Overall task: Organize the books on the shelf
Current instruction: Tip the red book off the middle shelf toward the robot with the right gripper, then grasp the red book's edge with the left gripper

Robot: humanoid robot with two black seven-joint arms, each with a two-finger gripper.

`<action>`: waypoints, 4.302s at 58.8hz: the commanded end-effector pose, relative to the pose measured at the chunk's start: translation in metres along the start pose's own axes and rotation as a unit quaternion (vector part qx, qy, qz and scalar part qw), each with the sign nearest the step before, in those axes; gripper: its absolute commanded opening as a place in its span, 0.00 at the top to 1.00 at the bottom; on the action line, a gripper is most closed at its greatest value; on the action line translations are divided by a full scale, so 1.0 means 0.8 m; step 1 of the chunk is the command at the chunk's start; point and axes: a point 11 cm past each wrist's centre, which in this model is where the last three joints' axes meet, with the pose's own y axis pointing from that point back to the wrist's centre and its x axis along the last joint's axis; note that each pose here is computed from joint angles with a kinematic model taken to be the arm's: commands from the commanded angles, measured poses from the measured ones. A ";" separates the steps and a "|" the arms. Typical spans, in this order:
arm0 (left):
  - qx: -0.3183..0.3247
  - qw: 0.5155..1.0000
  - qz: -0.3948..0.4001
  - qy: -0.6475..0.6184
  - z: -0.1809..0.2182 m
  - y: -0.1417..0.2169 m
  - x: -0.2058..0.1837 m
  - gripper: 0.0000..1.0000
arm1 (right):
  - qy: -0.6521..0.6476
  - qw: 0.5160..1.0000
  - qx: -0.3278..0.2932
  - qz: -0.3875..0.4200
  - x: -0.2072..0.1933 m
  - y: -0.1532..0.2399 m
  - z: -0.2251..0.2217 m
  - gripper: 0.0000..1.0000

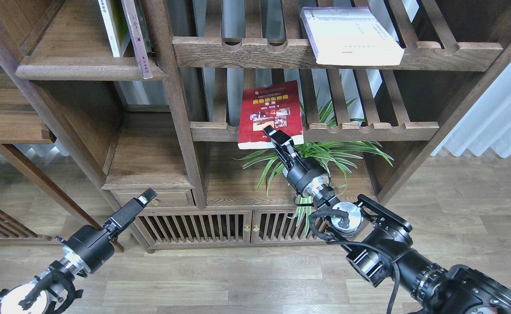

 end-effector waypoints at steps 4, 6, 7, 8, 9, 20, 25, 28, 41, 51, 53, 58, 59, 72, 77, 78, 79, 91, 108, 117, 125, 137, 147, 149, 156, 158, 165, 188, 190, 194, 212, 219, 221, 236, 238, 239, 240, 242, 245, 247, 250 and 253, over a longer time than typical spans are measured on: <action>0.001 1.000 0.003 0.002 -0.002 0.002 0.002 0.17 | -0.031 0.998 -0.024 -0.053 -0.030 0.006 0.028 0.91; 0.000 1.000 0.004 0.002 -0.002 0.002 0.003 0.17 | -0.038 0.997 -0.026 -0.060 -0.035 0.008 0.032 0.91; 0.001 1.000 0.003 0.002 -0.002 0.002 0.003 0.17 | -0.043 0.997 -0.026 -0.064 -0.037 0.010 0.035 0.91; 0.000 1.000 0.004 0.003 -0.002 0.002 0.003 0.17 | -0.047 0.996 -0.026 -0.065 -0.038 0.012 0.038 0.91; 0.000 1.000 0.004 0.004 -0.002 0.002 0.003 0.17 | -0.051 0.996 -0.028 -0.068 -0.040 0.014 0.041 0.91; -0.001 1.000 0.002 0.009 -0.003 0.002 0.004 0.17 | -0.089 0.992 -0.034 -0.083 -0.049 0.037 0.068 0.89; -0.001 1.000 -0.001 0.014 -0.005 0.001 0.002 0.17 | -0.103 0.990 -0.034 -0.093 -0.054 0.051 0.072 0.89; 0.000 1.000 0.000 0.015 -0.006 0.001 0.003 0.17 | -0.104 0.988 -0.025 -0.112 -0.057 0.064 0.059 0.89; -0.003 1.000 -0.005 0.030 -0.009 0.001 0.002 0.06 | -0.089 0.991 -0.026 -0.098 -0.038 0.097 0.040 0.91; 0.008 0.999 0.002 0.036 -0.019 0.001 0.008 0.01 | -0.107 0.989 -0.033 -0.095 -0.036 0.116 0.053 0.90; 0.009 0.999 0.005 0.038 -0.021 0.002 0.011 0.00 | -0.110 0.989 -0.037 -0.093 -0.035 0.121 0.059 0.90; 0.013 0.999 0.008 0.041 -0.026 0.002 0.013 0.00 | -0.120 0.988 -0.042 -0.085 -0.030 0.133 0.070 0.90; 0.013 0.999 0.009 0.040 -0.026 0.002 0.014 0.00 | -0.122 0.988 -0.043 -0.084 -0.029 0.135 0.072 0.90; 0.016 0.998 0.020 0.051 -0.029 0.000 0.025 0.00 | -0.127 0.988 -0.058 -0.071 -0.022 0.162 0.095 0.90; 0.011 0.998 0.018 0.061 -0.027 -0.001 0.026 0.00 | -0.129 0.987 -0.069 -0.065 -0.019 0.174 0.108 0.90; 0.011 0.998 0.017 0.062 -0.028 -0.001 0.026 0.00 | -0.130 0.987 -0.071 -0.065 -0.020 0.175 0.110 0.90; 0.010 0.998 0.017 0.063 -0.028 -0.001 0.026 0.00 | -0.130 0.987 -0.072 -0.065 -0.020 0.176 0.111 0.90; 0.012 0.990 -0.018 0.138 -0.054 -0.010 0.010 0.00 | -0.143 0.984 -0.085 -0.060 -0.023 0.199 0.134 0.90; -0.012 0.975 -0.065 0.210 -0.051 -0.024 -0.013 0.00 | -0.152 0.982 -0.101 -0.046 -0.016 0.214 0.147 0.90; -0.025 0.968 -0.092 0.233 -0.041 -0.029 -0.028 0.00 | -0.156 0.980 -0.112 -0.043 -0.015 0.219 0.154 0.90; -0.020 0.966 -0.096 0.238 -0.045 -0.031 -0.032 0.00 | -0.160 0.978 -0.129 -0.045 -0.017 0.220 0.166 0.90; 0.008 0.965 -0.097 0.243 -0.069 -0.037 -0.039 0.00 | -0.159 0.974 -0.156 -0.049 -0.021 0.221 0.178 0.90; 0.015 0.965 -0.105 0.241 -0.072 -0.039 -0.046 0.00 | -0.155 0.970 -0.175 -0.059 -0.028 0.215 0.186 0.90; 0.018 0.964 -0.106 0.241 -0.074 -0.040 -0.047 0.00 | -0.153 0.970 -0.179 -0.060 -0.028 0.214 0.186 0.90; 0.032 0.964 -0.112 0.240 -0.082 -0.044 -0.055 0.00 | -0.149 0.969 -0.184 -0.064 -0.030 0.209 0.187 0.90; 0.036 0.963 -0.116 0.240 -0.085 -0.046 -0.058 0.00 | -0.146 0.969 -0.185 -0.066 -0.030 0.206 0.186 0.90; 0.046 0.963 -0.125 0.236 -0.089 -0.053 -0.069 0.00 | -0.143 0.970 -0.186 -0.066 -0.029 0.203 0.184 0.89; 0.067 0.965 -0.122 0.222 -0.092 -0.053 -0.069 0.28 | -0.134 0.971 -0.188 -0.063 -0.025 0.201 0.177 0.89; 0.069 0.965 -0.121 0.221 -0.093 -0.052 -0.068 0.29 | -0.134 0.971 -0.188 -0.063 -0.025 0.201 0.177 0.89; 0.077 0.966 -0.115 0.216 -0.095 -0.048 -0.064 0.36 | -0.134 0.971 -0.188 -0.063 -0.025 0.201 0.177 0.89; 0.091 0.962 -0.114 0.232 -0.100 -0.045 -0.064 0.79 | -0.134 0.971 -0.188 -0.064 -0.026 0.201 0.177 0.89; 0.092 0.962 -0.113 0.233 -0.101 -0.045 -0.063 0.91 | -0.134 0.971 -0.188 -0.064 -0.026 0.202 0.177 0.89; 0.092 0.962 -0.113 0.233 -0.101 -0.045 -0.063 0.91 | -0.134 0.971 -0.188 -0.063 -0.025 0.202 0.177 0.89; 0.093 0.964 -0.106 0.226 -0.096 -0.040 -0.058 0.92 | -0.131 0.971 -0.188 -0.063 -0.024 0.202 0.174 0.88; 0.093 0.965 -0.104 0.223 -0.094 -0.037 -0.055 0.92 | -0.130 0.972 -0.187 -0.063 -0.024 0.201 0.173 0.87; 0.094 0.965 -0.102 0.223 -0.094 -0.035 -0.054 0.92 | -0.128 0.972 -0.187 -0.064 -0.024 0.199 0.171 0.87; 0.094 0.965 -0.101 0.222 -0.094 -0.035 -0.053 0.92 | -0.127 0.972 -0.186 -0.065 -0.025 0.198 0.169 0.87; 0.094 0.966 -0.098 0.220 -0.093 -0.032 -0.051 0.92 | -0.123 0.973 -0.186 -0.063 -0.022 0.196 0.166 0.87; 0.094 0.967 -0.095 0.217 -0.090 -0.028 -0.048 0.92 | -0.118 0.974 -0.184 -0.058 -0.017 0.193 0.159 0.87; 0.094 0.967 -0.094 0.216 -0.089 -0.027 -0.047 0.92 | -0.117 0.974 -0.183 -0.058 -0.016 0.191 0.157 0.87; 0.095 0.968 -0.089 0.214 -0.088 -0.023 -0.044 0.92 | -0.115 0.975 -0.181 -0.056 -0.013 0.188 0.153 0.87; 0.095 0.969 -0.087 0.212 -0.086 -0.021 -0.042 0.92 | -0.114 0.975 -0.181 -0.056 -0.013 0.186 0.152 0.86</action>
